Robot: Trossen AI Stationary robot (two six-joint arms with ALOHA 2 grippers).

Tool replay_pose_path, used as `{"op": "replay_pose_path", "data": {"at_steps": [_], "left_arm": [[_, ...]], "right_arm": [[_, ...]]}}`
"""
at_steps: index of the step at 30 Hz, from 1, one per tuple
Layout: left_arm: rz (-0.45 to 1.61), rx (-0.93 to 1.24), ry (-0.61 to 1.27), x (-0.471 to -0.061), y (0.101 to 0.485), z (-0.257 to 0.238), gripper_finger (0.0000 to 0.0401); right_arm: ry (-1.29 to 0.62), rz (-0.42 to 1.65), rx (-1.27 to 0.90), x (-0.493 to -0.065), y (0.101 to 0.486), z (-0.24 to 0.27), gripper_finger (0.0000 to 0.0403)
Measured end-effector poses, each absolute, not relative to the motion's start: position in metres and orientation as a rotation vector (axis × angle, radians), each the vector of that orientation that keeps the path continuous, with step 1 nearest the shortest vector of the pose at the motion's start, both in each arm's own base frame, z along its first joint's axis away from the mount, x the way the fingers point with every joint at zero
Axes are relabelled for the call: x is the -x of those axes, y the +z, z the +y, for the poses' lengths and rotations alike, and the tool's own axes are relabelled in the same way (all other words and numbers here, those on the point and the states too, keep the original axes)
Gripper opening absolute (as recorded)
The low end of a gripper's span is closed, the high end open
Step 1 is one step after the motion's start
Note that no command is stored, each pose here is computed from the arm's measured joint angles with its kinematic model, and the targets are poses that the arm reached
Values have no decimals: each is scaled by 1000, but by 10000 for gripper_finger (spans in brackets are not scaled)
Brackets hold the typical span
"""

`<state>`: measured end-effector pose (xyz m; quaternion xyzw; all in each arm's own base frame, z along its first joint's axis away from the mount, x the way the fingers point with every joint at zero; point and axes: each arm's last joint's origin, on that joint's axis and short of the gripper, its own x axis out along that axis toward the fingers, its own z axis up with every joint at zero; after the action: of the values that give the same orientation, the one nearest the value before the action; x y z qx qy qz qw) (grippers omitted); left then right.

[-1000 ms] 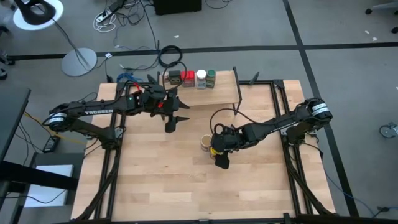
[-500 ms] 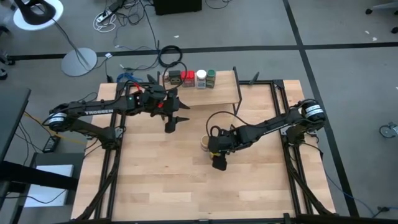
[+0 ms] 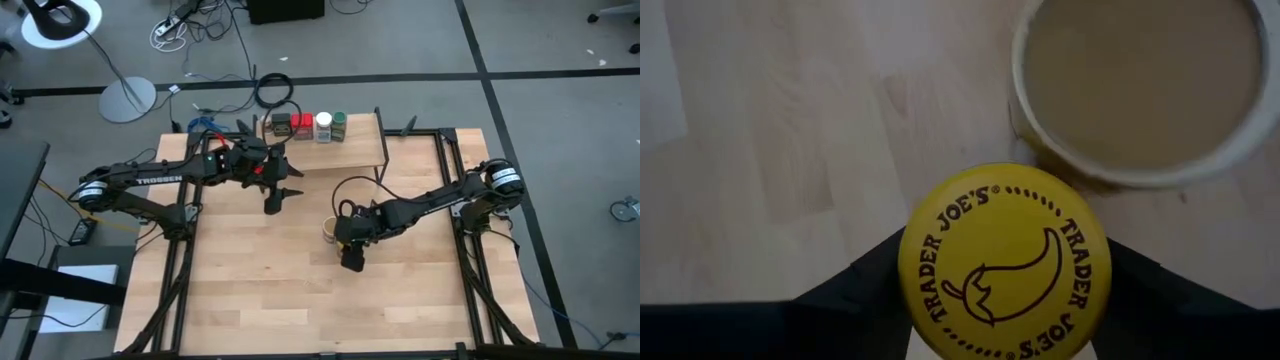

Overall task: Shelf spices
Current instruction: Put the yellow seasoning can on the shelf

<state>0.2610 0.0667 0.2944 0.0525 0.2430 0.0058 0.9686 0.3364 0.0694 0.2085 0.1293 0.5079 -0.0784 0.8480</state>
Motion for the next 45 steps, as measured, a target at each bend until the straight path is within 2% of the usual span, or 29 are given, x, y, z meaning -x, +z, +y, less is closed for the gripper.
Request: {"op": "replay_pose_path", "data": {"at_steps": [7,17,25,34,42,45], "left_arm": [[481,-107,14,-261,295,67,239],[481,-104,15,-261,295,67,239],[468,-84,21,-262,296,67,239],[465,-62,27,-262,297,67,239],[466,-61,27,-262,297,67,239],[474,-59,26,-262,296,67,239]], "right_arm": [[-229,1098,-214,-339,241,70,222],[-348,1037,-68,-333,336,73,222],[-561,948,-18,-316,402,37,222],[-732,986,-42,-316,404,-39,222],[-670,1002,-127,-314,395,-110,224],[-714,998,-160,-310,393,-131,223]]}}
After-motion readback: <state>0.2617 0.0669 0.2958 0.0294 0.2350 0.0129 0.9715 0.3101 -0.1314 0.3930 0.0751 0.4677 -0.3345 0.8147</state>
